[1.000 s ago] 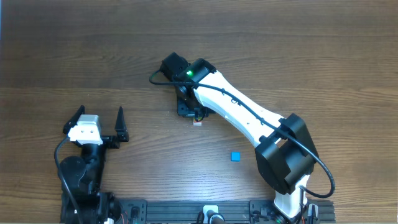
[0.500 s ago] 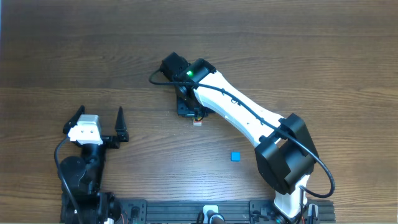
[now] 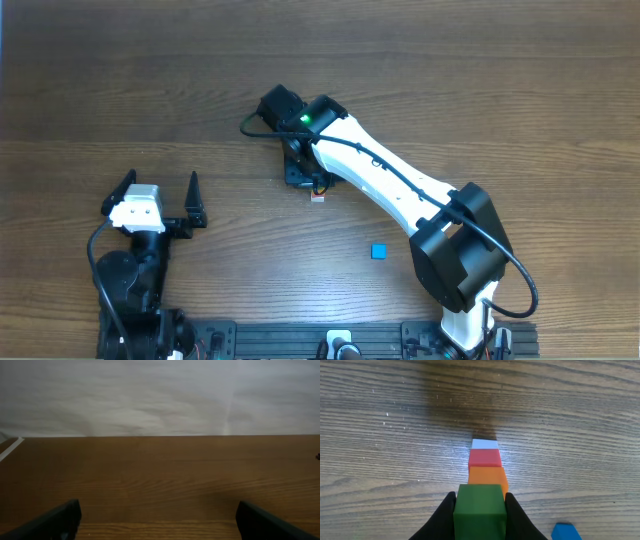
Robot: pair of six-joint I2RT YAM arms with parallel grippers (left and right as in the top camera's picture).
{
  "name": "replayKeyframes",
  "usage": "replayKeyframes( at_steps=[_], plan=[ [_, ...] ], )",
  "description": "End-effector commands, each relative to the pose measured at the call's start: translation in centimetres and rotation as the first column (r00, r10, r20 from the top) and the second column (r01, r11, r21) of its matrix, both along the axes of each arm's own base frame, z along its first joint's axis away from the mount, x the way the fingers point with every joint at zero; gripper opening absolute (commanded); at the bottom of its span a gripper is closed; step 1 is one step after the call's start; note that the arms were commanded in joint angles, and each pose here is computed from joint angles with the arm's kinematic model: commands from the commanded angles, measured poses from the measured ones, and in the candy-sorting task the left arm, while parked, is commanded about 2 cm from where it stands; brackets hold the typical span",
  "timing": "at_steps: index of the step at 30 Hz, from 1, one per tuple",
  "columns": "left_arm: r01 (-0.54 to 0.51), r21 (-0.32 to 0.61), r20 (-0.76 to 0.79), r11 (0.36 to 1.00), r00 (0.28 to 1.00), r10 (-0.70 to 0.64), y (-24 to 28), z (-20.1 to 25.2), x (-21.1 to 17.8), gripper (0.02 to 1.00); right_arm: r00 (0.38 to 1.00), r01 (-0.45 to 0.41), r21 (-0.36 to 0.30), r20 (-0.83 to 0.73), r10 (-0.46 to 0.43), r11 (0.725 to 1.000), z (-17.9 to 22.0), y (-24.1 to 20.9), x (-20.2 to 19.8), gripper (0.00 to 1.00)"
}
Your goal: Stack Cubes
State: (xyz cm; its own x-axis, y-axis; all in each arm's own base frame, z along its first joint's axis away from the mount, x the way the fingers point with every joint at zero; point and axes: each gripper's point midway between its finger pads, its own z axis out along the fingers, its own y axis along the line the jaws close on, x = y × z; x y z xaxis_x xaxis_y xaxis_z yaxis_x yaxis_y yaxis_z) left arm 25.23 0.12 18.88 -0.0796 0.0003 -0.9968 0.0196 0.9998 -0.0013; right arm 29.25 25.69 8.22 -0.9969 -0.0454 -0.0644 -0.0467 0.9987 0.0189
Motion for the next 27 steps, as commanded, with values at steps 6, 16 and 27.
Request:
replayKeyframes(
  at_steps=[6, 16, 27],
  plan=[
    [0.002, 0.017, 0.004, 1.000, 1.000, -0.002, 0.04, -0.08, -0.01, 0.998, 1.000, 0.023, -0.012, -0.007, -0.023, 1.000, -0.54, -0.82, -0.08, 0.060],
    [0.002, 0.017, 0.004, 1.000, 1.000, -0.002, 0.04, -0.08, -0.01, 0.998, 1.000, 0.022, -0.009, -0.011, -0.022, 1.000, -0.54, -0.77, -0.15, 0.299],
    [0.002, 0.017, 0.004, 1.000, 1.000, -0.002, 0.04, -0.08, -0.01, 0.998, 1.000, 0.021, -0.006, -0.013, -0.021, 1.000, -0.54, -0.69, -0.20, 0.684]
  ],
)
